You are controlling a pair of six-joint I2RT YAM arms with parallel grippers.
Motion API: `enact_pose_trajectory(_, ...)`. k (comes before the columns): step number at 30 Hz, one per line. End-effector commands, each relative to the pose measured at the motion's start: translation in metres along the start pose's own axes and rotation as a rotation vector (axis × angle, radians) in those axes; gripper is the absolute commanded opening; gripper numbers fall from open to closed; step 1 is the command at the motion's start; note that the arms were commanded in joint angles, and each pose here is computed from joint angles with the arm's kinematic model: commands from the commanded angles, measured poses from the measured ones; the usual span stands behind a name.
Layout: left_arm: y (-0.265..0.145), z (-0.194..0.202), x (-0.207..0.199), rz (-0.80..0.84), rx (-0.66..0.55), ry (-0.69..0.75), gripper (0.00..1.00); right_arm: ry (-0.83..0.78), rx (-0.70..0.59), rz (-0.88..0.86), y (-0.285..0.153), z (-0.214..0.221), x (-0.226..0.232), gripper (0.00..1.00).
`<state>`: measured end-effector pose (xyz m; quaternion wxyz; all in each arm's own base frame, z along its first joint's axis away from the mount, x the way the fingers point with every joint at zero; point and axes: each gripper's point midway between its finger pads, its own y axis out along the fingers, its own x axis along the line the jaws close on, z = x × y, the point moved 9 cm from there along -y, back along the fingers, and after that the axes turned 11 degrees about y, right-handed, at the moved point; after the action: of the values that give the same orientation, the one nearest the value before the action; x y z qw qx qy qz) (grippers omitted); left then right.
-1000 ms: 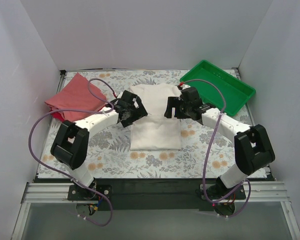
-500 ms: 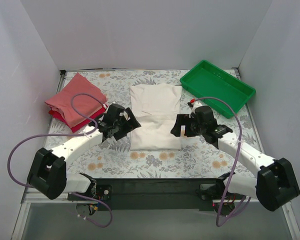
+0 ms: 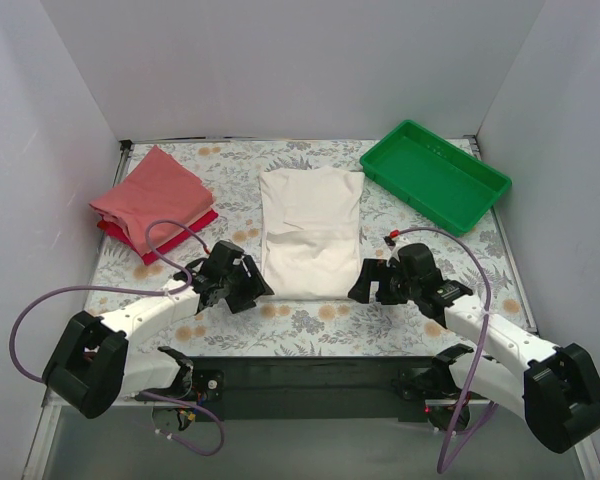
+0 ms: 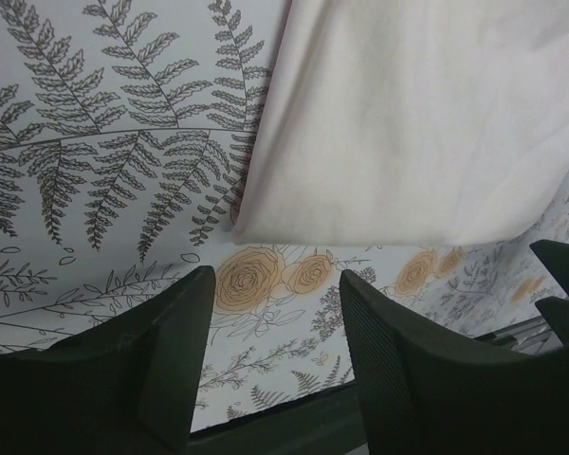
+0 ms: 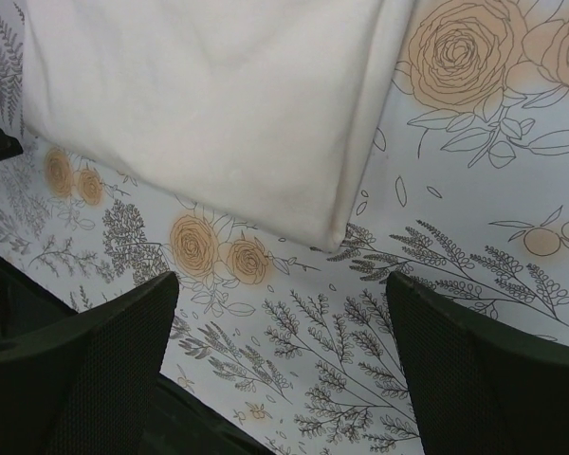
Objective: Fold and stack the t-shirts
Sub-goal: Fold the tshirt
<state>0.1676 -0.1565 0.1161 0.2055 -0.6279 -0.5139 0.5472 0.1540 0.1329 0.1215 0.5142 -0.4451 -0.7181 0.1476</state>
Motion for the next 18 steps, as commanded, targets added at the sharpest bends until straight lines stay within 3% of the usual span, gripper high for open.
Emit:
enact_pose_trajectory(1,0.003,-0.002,0.0,0.005,-0.031,-0.003,0.52,0.007,-0.02,-0.059,0.003,-0.003,0.005,0.96)
enact_pose_trajectory(7,0.016,0.0,0.007,-0.055,-0.004,-0.002,0.33,0.015,0.002,-0.054,0.009,0.001,0.001,0.92)
enact_pose_trajectory(14,0.022,0.0,0.011,-0.098,-0.003,-0.01,0.3,0.031,0.021,-0.043,0.018,0.003,-0.003,0.82)
enact_pose_trajectory(18,0.026,-0.001,0.013,-0.116,-0.002,-0.006,0.22,0.043,0.049,-0.029,0.023,0.006,-0.007,0.77)
